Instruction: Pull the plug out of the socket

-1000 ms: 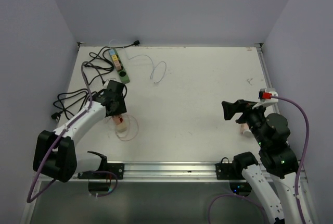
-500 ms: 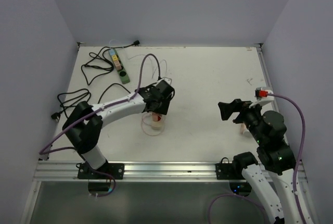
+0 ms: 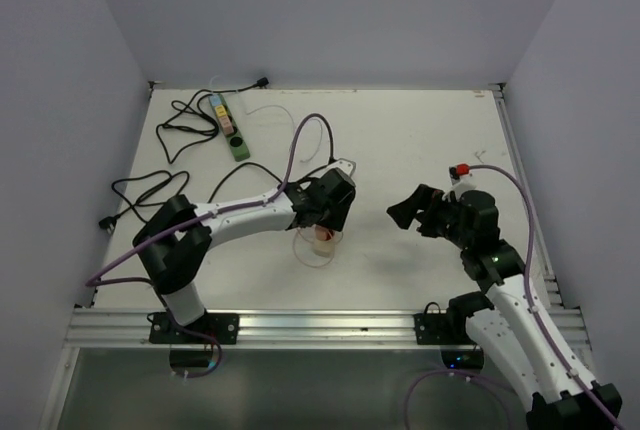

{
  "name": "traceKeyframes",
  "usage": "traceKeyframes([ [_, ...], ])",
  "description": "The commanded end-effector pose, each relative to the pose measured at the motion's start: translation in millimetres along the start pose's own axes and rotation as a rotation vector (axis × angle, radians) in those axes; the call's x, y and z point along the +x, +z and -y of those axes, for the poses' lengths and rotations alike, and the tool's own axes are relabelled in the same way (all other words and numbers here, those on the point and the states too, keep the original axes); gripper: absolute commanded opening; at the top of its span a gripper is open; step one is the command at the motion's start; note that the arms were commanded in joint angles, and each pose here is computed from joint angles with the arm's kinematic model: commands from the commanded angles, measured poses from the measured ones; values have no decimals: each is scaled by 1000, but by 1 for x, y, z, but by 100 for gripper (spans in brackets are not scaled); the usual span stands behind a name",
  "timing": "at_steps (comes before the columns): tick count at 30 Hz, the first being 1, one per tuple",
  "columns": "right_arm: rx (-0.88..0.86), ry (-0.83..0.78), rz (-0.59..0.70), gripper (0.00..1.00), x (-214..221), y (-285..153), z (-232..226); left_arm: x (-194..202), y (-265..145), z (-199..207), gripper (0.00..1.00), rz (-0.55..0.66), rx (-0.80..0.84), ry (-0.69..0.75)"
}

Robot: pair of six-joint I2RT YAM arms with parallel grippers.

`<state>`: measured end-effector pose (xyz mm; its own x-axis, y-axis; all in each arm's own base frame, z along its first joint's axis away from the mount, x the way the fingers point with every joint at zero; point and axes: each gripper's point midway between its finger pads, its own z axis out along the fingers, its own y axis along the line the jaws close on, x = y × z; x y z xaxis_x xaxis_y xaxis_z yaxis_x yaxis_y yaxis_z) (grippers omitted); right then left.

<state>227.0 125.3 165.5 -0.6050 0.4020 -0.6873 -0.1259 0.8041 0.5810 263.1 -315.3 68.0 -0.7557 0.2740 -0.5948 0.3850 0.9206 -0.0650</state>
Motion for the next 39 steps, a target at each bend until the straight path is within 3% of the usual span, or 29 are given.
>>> traceKeyframes([
  [1, -102, 105, -16, 99, 0, 19, -19, -16, -2, 21, 44, 86, 109, -69],
  [12, -120, 191, -41, 93, 0, 69, -35, -24, -22, 4, 45, 208, 294, -261],
  [21, -108, 188, -137, 92, 31, 111, -51, -13, -20, 0, 44, 200, 405, -343],
  [25, -115, 159, -196, 86, 56, 120, -61, -14, -20, -2, 44, 215, 421, -367],
  [31, -37, 163, -149, 82, 53, 140, -47, -10, -15, 2, 44, 195, 444, -356],
  [39, -39, 162, -113, 82, 32, 171, -62, -4, -15, 0, 44, 188, 447, -368],
])
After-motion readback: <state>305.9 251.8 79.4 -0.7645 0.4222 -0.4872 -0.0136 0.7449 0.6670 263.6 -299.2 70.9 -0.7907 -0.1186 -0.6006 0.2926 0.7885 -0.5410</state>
